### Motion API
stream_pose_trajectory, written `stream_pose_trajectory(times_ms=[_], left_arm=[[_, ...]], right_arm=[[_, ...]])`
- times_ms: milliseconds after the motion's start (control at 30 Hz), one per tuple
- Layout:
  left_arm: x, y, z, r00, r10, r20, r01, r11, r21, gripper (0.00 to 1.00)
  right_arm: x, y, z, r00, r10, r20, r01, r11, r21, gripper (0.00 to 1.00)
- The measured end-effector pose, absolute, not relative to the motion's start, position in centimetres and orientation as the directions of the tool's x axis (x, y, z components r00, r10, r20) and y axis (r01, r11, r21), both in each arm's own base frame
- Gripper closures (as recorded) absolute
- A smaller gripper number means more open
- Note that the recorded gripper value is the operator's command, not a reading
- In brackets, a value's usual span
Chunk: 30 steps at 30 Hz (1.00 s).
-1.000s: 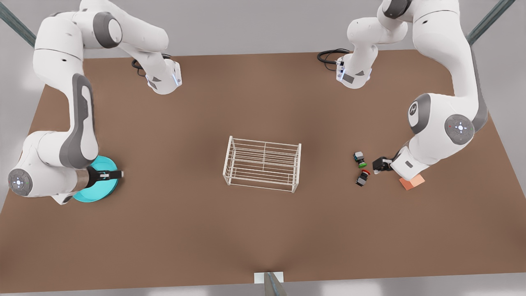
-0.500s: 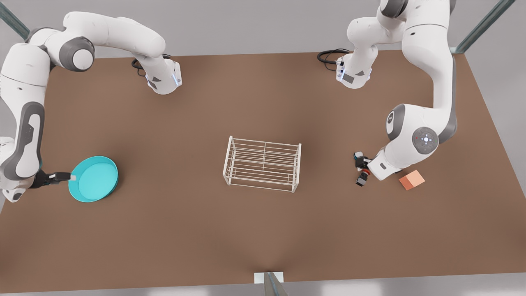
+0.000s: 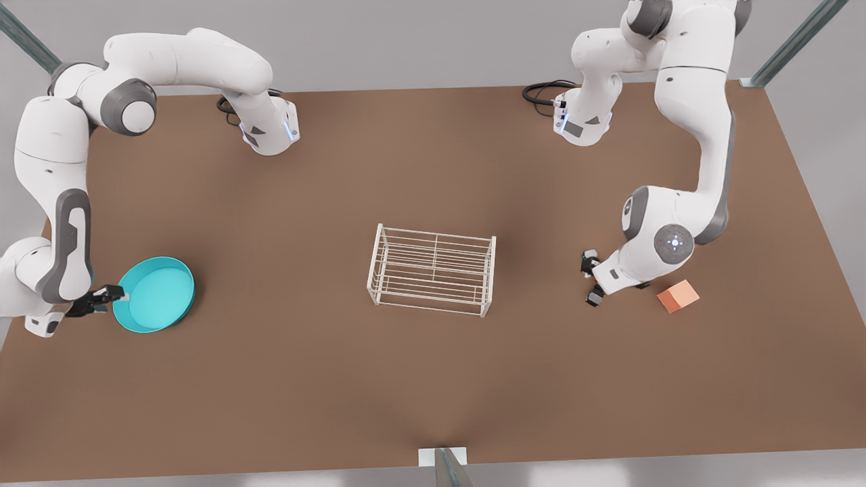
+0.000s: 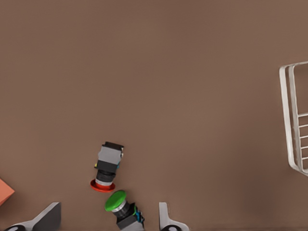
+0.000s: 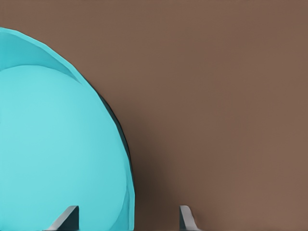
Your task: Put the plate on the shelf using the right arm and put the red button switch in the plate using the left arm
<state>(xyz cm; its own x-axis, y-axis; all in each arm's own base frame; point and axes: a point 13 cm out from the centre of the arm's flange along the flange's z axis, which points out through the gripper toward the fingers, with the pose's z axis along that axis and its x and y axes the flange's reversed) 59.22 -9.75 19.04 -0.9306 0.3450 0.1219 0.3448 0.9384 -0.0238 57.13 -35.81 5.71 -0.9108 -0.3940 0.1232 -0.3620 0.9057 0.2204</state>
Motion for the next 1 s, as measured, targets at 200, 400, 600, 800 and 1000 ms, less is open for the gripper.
stream_pose_trajectory(times_ms=[200, 400, 600, 800, 1000], left_arm=[[61.7, -9.0, 16.6, -0.913, 0.391, 0.112, 0.394, 0.919, 0.004, 0.01], [61.7, -8.6, 12.8, -0.900, 0.416, 0.131, 0.420, 0.908, -0.001, 0.01], [60.7, -8.5, 10.1, -0.889, 0.433, 0.147, 0.437, 0.900, -0.009, 0.01], [59.9, -8.5, 8.6, -0.884, 0.443, 0.147, 0.447, 0.895, -0.012, 0.01], [59.6, -7.9, 7.5, -0.884, 0.444, 0.147, 0.448, 0.894, -0.008, 0.01]], right_arm=[[56.4, -34.7, 4.2, -0.901, -0.410, 0.140, -0.366, 0.893, 0.263, 0.56], [58.0, -34.0, 6.9, -0.891, -0.433, 0.134, -0.388, 0.882, 0.267, 0.82], [59.5, -31.3, 11.6, -0.878, -0.458, 0.136, -0.398, 0.859, 0.323, 0.82], [61.4, -20.1, 16.6, -0.833, -0.541, 0.114, -0.439, 0.773, 0.457, 0.81], [63.0, -6.5, 20.7, -0.788, -0.609, 0.093, -0.468, 0.690, 0.552, 0.81]])
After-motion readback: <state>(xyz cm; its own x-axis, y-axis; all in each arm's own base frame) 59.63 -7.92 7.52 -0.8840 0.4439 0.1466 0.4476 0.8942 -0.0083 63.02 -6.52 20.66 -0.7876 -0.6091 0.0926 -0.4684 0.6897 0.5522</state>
